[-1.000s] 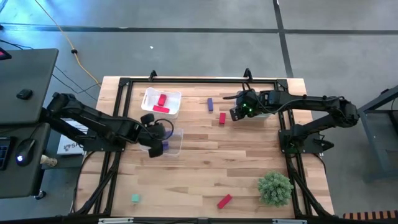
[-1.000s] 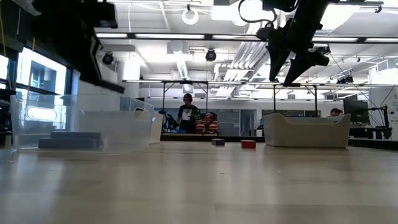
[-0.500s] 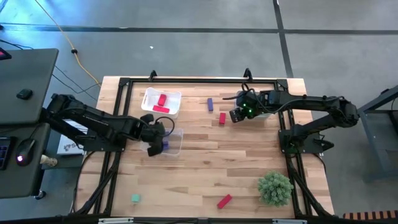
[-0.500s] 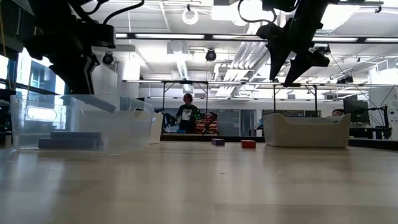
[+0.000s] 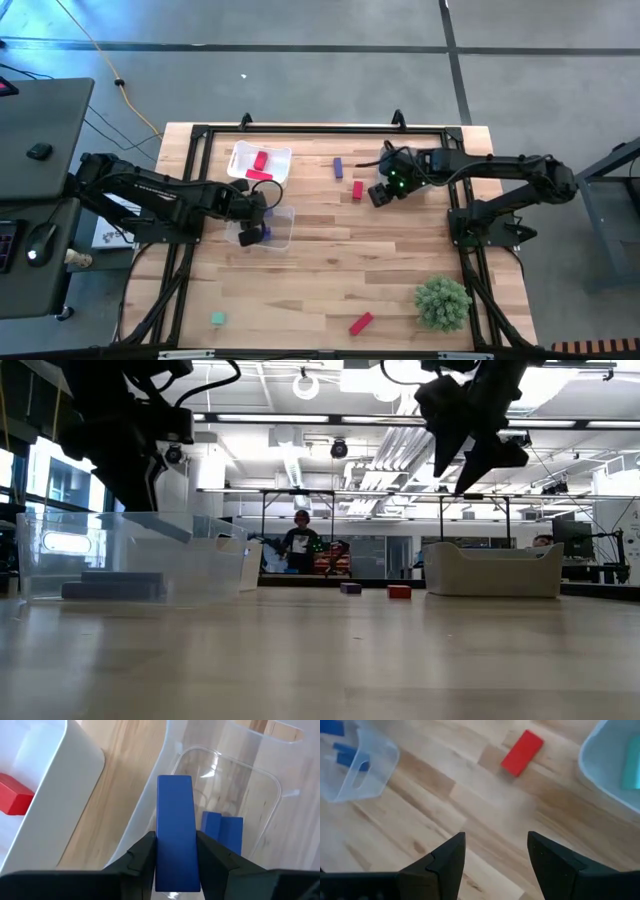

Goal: Sort & place blocks by color
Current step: Put the purple block into the transparent bin

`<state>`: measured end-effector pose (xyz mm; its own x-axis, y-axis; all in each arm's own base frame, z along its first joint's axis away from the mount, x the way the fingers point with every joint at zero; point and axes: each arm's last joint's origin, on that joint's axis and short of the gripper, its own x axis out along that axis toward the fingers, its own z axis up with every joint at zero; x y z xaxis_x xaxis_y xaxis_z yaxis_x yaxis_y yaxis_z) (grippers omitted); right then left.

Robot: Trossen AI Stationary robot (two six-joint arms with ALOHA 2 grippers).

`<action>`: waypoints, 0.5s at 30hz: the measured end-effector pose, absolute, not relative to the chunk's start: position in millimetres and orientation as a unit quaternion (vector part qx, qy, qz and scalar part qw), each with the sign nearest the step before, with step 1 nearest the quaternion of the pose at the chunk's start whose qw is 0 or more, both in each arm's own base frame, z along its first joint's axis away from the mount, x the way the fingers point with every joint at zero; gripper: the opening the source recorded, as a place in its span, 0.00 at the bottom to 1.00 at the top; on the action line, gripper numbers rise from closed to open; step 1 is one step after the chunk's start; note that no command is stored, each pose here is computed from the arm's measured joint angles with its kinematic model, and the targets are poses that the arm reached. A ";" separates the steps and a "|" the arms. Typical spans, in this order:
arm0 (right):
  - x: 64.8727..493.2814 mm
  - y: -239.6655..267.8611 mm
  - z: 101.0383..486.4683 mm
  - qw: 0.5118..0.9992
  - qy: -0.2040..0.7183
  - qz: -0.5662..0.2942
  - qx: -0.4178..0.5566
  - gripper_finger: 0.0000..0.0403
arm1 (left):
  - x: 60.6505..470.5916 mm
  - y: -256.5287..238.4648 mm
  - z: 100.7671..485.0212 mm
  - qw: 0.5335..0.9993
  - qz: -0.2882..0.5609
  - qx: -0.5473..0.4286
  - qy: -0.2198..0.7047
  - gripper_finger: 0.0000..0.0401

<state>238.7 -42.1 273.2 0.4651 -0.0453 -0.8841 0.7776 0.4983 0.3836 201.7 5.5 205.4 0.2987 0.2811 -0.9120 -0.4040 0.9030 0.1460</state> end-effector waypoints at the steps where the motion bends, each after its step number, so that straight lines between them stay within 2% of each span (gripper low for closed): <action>1: 239.5 -39.6 273.4 0.749 0.438 -0.271 0.416 0.51 | 201.7 5.6 205.4 0.804 0.212 -0.055 0.553 0.25; 15: 251.6 9.5 278.8 0.775 0.410 -0.224 0.425 0.51 | 215.7 3.5 191.4 0.801 0.165 -0.046 0.573 0.24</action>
